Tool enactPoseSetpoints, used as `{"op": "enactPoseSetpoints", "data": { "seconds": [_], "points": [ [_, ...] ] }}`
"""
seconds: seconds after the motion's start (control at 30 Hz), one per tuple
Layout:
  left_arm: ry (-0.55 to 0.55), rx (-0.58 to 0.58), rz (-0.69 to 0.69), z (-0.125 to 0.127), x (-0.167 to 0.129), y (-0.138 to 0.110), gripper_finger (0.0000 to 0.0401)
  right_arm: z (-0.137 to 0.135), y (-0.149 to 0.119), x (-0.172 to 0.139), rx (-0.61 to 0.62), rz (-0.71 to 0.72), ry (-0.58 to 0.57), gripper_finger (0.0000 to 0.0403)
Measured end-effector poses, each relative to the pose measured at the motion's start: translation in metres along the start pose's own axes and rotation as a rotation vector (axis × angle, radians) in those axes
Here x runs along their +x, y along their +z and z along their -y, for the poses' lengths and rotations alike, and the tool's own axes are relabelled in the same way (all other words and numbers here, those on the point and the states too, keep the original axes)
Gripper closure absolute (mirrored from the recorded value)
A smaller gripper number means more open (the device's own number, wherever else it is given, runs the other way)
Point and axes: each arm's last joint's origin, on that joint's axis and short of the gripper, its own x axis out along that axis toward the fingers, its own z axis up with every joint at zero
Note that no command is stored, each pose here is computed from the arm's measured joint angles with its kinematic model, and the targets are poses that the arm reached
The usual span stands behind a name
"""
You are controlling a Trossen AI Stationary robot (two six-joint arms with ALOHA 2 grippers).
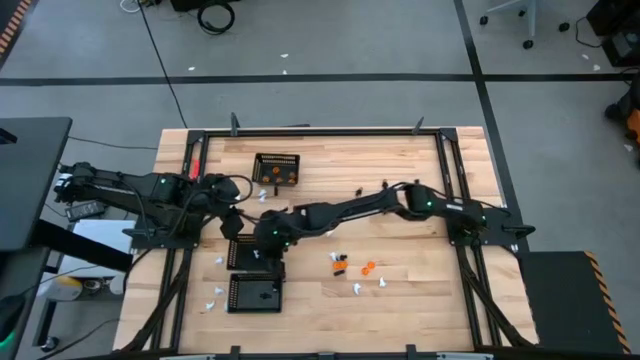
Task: Sort Halloween decoration
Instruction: Put the white toy into the middle black bin
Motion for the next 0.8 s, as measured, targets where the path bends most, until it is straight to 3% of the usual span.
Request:
{"op": "enactPoseSetpoints", "data": {
  "seconds": [0.13,0.37,0.47,0.67,0.8],
  "points": [
    [0.000,0.007,-0.006,0.000,0.000,0.000,0.0239,0.007,-0.005,0.004,0.044,-0.042,0.046,0.0284],
    [-0.008,0.030,0.000,0.000,0.000,0.000,0.0239,0.009,0.006,-0.016,0.062,-0.043,0.004,0.0247],
    [-0.013,0.036,-0.001,0.001,0.000,0.000,0.0239,0.000,0.011,-0.042,0.058,-0.109,-0.069,0.0248],
    [-0.040,0.064,0.021,0.005,-0.001,0.000,0.0239,-0.029,-0.005,-0.079,-0.113,-0.335,-0.315,0.0257],
    [-0.059,0.073,0.046,0.007,-0.001,0.003,0.0239,-0.025,-0.022,-0.090,-0.092,-0.413,-0.338,0.0259]
  ]
}}
